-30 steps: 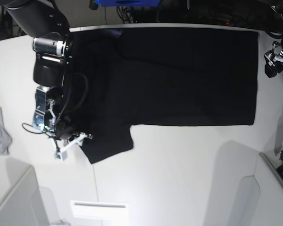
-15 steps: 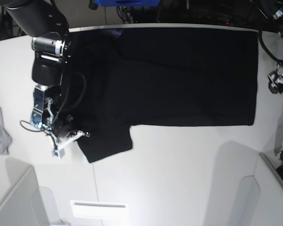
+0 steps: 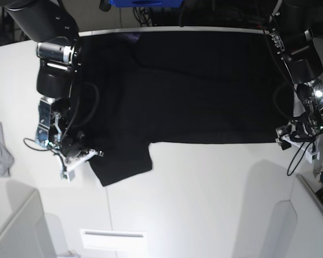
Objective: Fold the T-shirt properly
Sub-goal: 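Reach both grippers to the shirt's collar-side edge, then grasp the collar edge with both grippers and fold it over onto the hem, then lower the folded edge and open both grippers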
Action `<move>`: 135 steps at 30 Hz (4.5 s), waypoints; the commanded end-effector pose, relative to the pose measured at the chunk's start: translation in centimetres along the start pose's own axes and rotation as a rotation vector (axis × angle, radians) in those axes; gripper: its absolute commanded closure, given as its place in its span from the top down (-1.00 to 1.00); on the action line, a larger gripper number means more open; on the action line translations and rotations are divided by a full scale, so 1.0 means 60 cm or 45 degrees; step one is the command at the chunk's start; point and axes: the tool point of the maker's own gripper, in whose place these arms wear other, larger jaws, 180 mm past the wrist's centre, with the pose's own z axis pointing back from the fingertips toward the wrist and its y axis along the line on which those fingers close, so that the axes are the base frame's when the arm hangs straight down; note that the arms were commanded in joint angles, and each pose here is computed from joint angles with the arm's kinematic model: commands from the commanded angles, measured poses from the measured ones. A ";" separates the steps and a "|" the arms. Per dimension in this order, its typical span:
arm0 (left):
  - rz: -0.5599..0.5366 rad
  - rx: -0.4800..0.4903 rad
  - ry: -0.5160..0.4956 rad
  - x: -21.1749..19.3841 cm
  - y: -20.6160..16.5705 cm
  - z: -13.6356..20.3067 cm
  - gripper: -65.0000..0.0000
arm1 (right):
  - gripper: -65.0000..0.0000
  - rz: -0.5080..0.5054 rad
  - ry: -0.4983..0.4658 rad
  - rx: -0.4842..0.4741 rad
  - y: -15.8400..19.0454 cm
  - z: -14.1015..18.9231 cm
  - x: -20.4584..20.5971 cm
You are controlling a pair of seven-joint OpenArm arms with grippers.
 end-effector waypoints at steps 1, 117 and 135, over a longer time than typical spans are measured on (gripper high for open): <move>0.007 0.016 -0.071 0.041 0.012 0.013 0.63 | -1.00 0.021 -0.012 -0.019 -0.005 0.007 0.020; -0.226 -0.385 -0.049 -0.098 0.005 0.259 -1.00 | -1.00 -0.113 -0.286 -0.014 -0.042 0.359 -0.199; -0.243 -0.290 0.123 -0.178 0.046 0.254 -1.00 | -1.00 -0.150 -0.225 0.002 -0.051 0.375 -0.243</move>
